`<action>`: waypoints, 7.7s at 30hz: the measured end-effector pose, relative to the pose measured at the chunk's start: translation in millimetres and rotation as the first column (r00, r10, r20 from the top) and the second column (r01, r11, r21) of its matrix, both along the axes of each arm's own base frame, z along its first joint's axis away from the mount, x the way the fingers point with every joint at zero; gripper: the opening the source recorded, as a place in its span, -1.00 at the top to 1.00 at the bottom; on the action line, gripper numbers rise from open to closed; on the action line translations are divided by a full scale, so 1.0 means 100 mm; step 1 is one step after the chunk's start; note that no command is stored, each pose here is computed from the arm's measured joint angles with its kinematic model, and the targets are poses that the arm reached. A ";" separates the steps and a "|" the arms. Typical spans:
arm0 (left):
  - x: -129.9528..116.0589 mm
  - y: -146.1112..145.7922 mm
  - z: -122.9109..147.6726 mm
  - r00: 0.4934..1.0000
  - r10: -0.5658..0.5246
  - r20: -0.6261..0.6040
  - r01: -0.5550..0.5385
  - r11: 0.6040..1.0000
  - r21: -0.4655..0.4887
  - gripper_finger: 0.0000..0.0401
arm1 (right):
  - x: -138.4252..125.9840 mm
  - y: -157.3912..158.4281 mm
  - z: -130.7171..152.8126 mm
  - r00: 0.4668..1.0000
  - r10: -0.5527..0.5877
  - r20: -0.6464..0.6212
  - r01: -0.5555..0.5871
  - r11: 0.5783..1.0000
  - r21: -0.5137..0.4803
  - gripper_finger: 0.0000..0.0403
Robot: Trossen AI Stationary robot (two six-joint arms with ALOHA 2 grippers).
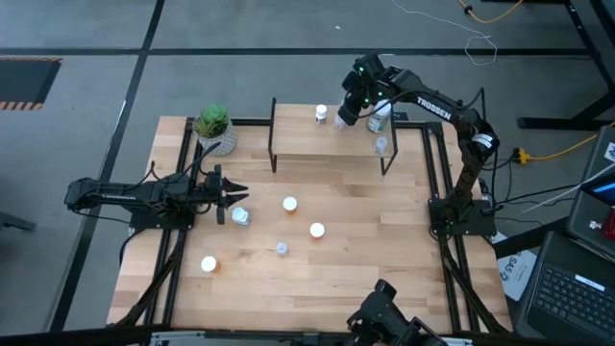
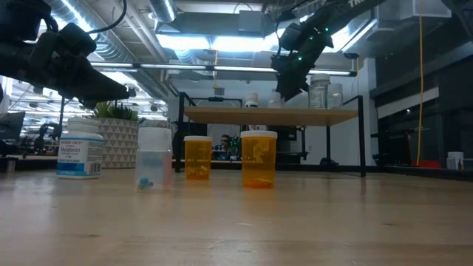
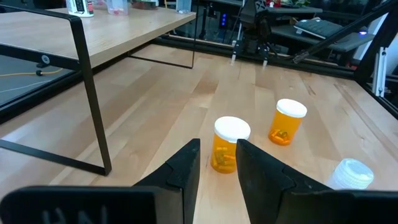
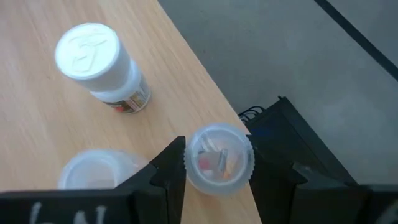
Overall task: Pick and place medicine bottles onto shelf by color
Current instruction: Put the transparent pill bottle on the shelf, then move the orange pill bottle to the center, then put the orange pill bottle on the shelf
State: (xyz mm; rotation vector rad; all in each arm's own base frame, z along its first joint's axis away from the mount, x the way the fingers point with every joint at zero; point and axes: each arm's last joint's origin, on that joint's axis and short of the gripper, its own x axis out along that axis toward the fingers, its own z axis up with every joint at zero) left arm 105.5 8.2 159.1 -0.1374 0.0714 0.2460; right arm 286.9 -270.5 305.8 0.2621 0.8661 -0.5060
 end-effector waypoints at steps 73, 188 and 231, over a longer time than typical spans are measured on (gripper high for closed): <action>0.11 -1.44 1.25 0.447 -0.647 -0.618 -0.096 0.652 -0.752 0.99 | 0.80 3.42 -0.37 0.819 0.533 -0.211 -0.506 0.846 0.169 -0.28; 0.25 -0.03 1.85 0.700 0.176 -0.692 -0.318 0.945 -0.081 0.93 | 1.11 3.41 -0.92 0.717 0.640 -0.275 -0.612 0.768 0.191 -0.28; 0.25 -0.02 1.85 0.697 0.201 -0.688 -0.332 0.941 -0.061 0.93 | 1.25 3.41 -1.20 0.752 0.559 -0.350 -0.540 0.826 0.162 0.00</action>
